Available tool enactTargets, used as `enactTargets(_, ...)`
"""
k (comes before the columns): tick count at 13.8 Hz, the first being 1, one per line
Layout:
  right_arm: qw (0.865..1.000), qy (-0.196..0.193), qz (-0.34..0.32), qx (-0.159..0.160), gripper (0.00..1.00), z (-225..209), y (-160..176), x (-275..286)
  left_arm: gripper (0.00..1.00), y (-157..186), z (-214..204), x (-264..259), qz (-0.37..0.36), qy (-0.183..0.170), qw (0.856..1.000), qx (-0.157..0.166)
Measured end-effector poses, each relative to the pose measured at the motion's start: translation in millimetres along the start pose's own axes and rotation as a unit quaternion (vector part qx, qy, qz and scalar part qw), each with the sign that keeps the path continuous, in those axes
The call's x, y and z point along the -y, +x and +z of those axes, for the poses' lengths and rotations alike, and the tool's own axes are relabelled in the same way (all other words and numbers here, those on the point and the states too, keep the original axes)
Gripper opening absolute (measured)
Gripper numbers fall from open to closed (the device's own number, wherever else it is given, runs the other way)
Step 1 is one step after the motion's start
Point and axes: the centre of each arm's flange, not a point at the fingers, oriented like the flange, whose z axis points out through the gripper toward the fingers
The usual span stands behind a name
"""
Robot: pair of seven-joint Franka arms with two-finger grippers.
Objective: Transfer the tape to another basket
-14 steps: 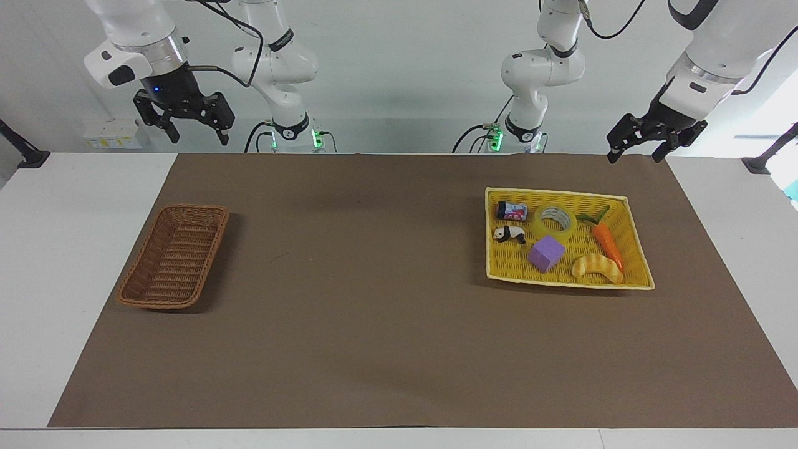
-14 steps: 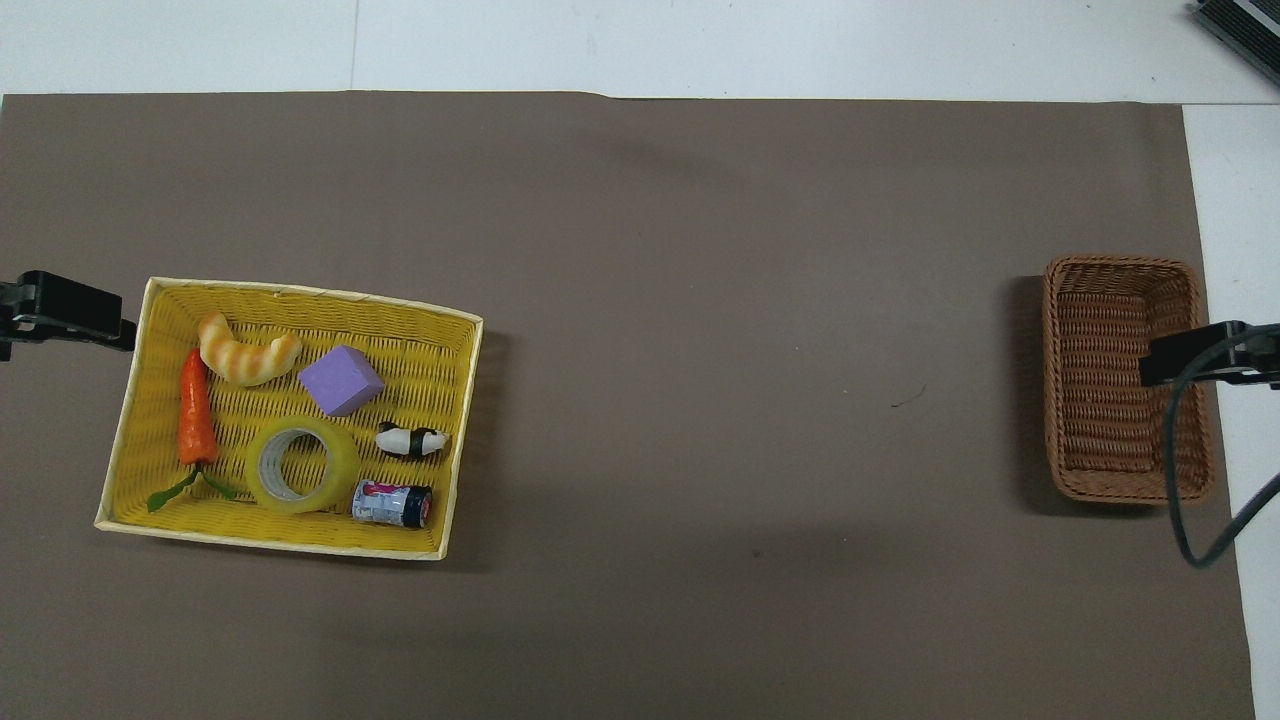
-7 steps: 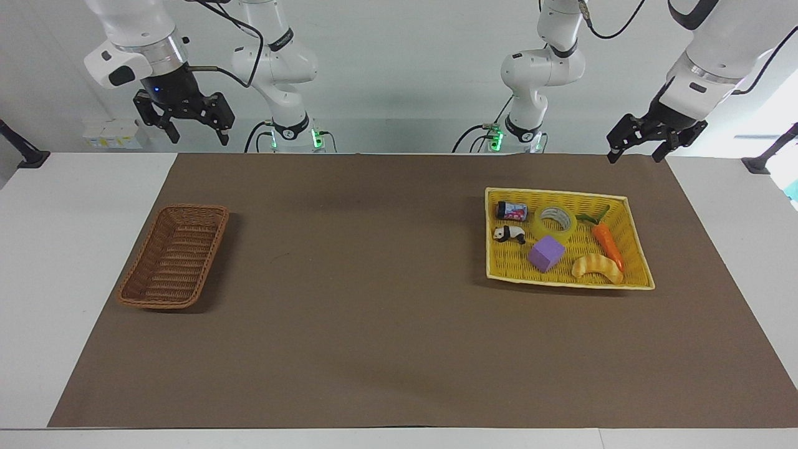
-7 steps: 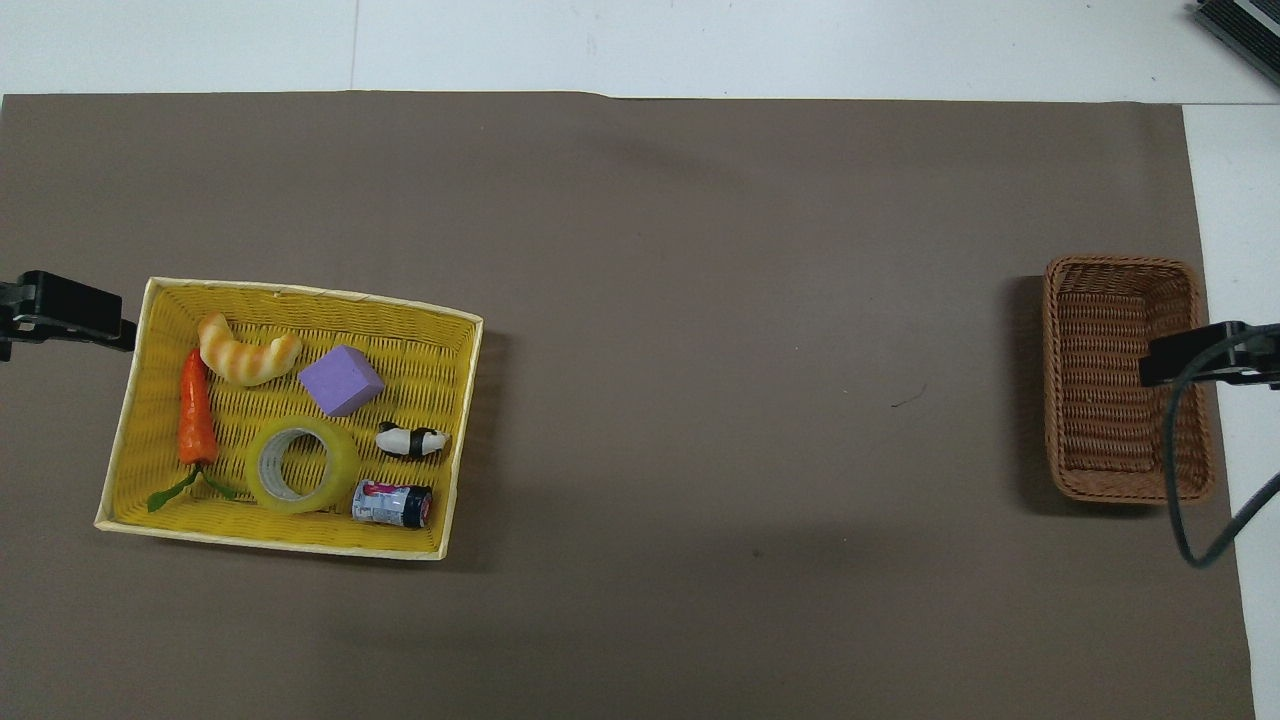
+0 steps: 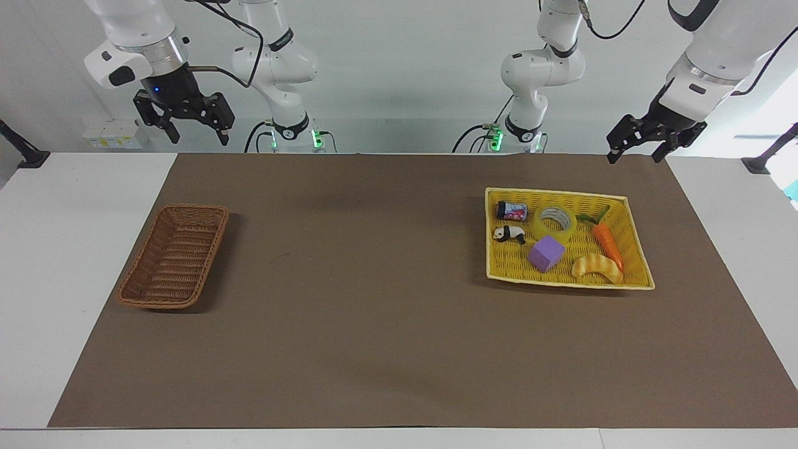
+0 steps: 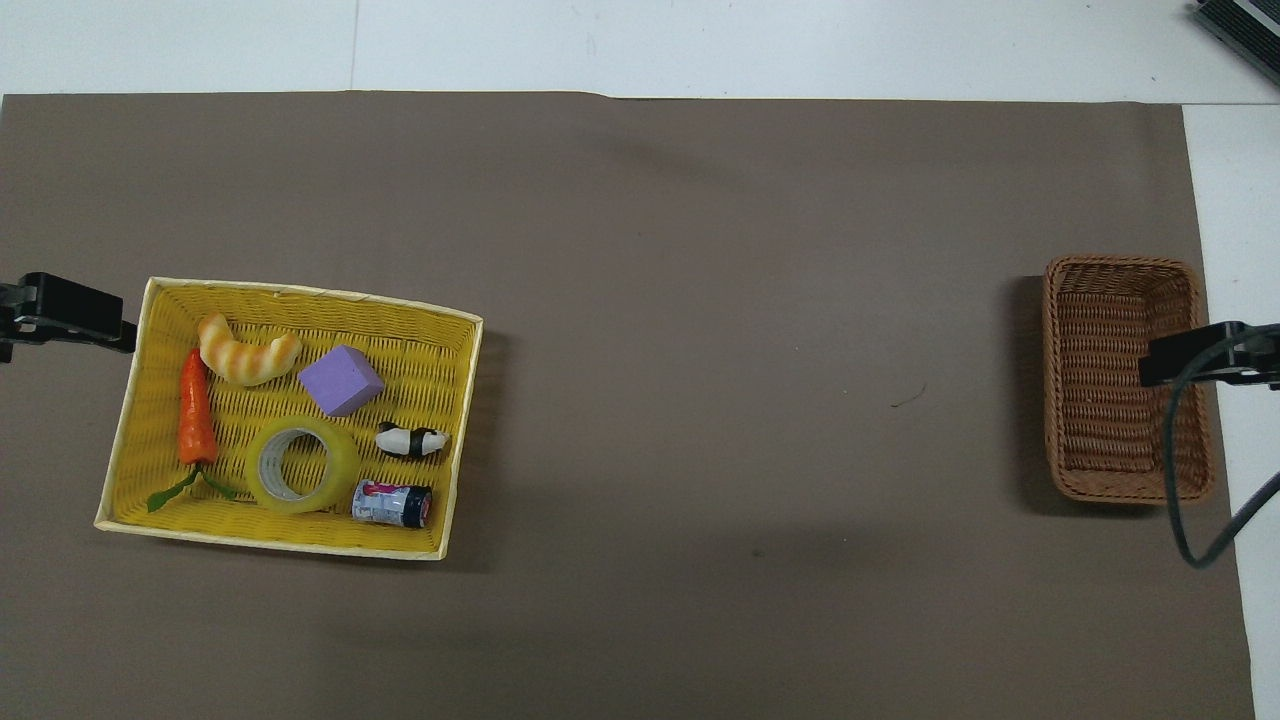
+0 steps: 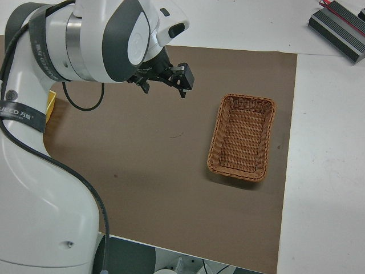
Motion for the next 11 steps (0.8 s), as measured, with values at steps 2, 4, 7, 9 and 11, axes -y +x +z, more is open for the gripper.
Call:
enactTargets(2, 1.0, 0.0, 0.0, 0.0, 1.0, 0, 0, 0, 1.0, 0, 1, 0, 0.0, 0.0, 1.0, 0.001)
enactTargets(4, 1.0, 0.0, 0.0, 0.0, 1.0, 0, 0, 0, 1.0, 0, 3, 0, 0.0, 0.0, 1.0, 0.003)
enactTargets(7, 1.0, 0.0, 0.0, 0.0, 1.0, 0, 0, 0, 1.0, 2, 15, 2, -0.002, 0.001, 1.0, 0.011)
enactTargets(9, 1.0, 0.0, 0.0, 0.0, 1.0, 0, 0, 0, 1.0, 4, 30, 6, -0.006, 0.001, 1.0, 0.013)
enactTargets(11, 1.0, 0.0, 0.0, 0.001, 1.0, 0, 0, 0, 1.0, 6, 45, 9, -0.009, 0.001, 1.0, 0.014)
